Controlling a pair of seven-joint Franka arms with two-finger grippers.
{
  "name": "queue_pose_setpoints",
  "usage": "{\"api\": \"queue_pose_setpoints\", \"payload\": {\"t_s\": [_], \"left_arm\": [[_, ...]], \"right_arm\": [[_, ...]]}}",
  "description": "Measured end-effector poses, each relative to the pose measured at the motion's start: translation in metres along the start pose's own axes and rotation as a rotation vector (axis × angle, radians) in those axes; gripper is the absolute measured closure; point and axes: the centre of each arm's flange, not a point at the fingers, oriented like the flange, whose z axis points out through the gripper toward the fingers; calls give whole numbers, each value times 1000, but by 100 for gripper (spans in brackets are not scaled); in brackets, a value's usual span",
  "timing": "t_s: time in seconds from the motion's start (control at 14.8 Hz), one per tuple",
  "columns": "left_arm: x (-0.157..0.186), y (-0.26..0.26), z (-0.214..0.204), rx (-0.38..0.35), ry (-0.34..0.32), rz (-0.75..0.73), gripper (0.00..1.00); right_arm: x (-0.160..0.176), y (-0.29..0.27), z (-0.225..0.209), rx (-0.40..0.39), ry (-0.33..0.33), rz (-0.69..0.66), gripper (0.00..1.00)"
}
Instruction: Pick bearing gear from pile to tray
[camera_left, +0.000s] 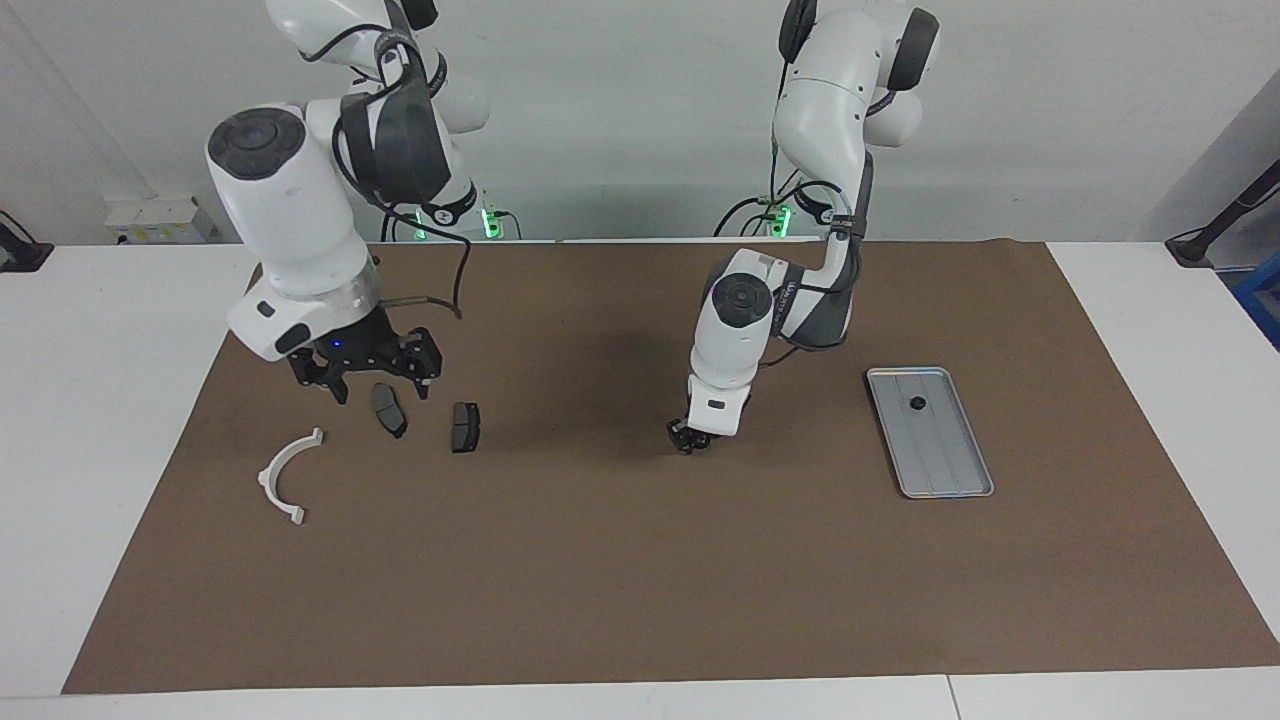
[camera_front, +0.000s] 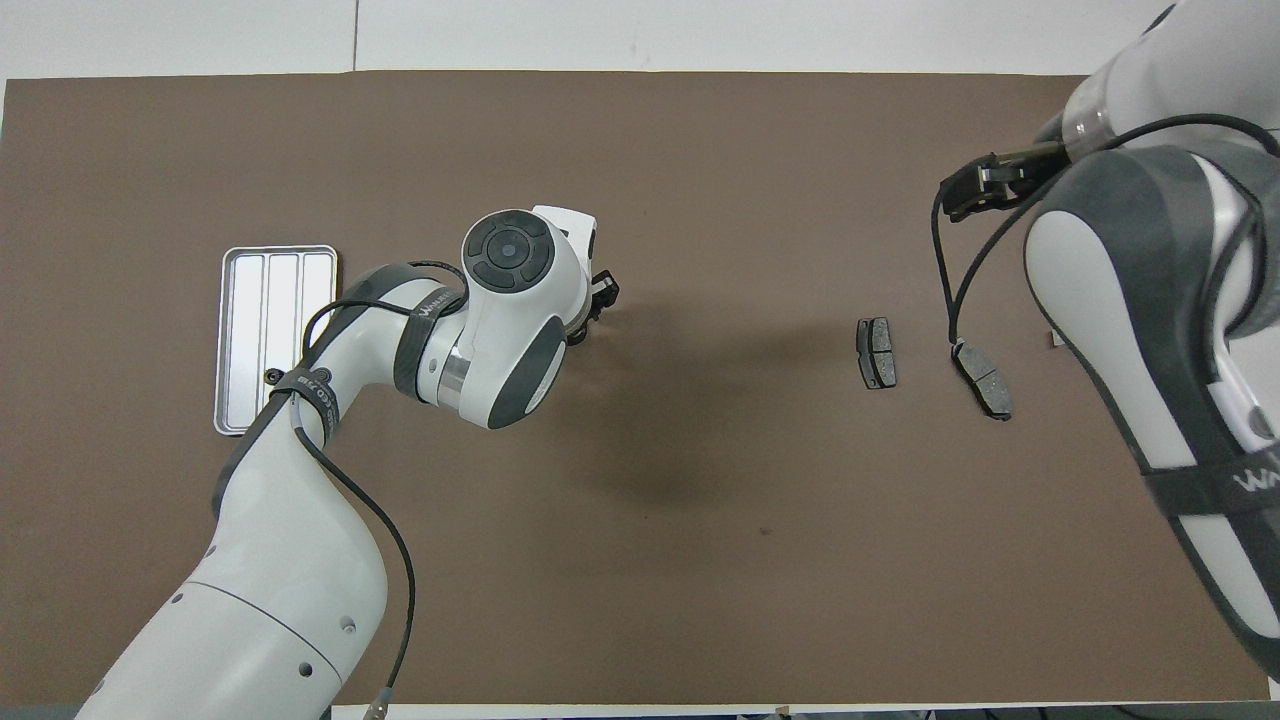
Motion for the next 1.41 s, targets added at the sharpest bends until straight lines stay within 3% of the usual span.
{"api": "queue_pose_setpoints", "payload": {"t_s": [0.27,0.4,0.67,0.81,1.08,1.41], "left_arm": [[1,1,3,2,-1,-1,40],[1,-1,1,17,-7,-4,59],[-1,-1,1,40,-12,-28,65],[3,-5,-2,90,-28,-31,65],[77,-60,-41,158,-51,45,65],[187,-180,-60,139,-99,244,65]], "right_arm": [[-57,29,-62,-21,0,28,0],[-80,35,-86,-21,-5,40,0],[-97,36,-101,-5,-18,49,0],[-97,36,-99,-5,-24,49,0],[-99,34,-95,27,-42,54,0],[-100,31,-94,60,-55,84,0]]}}
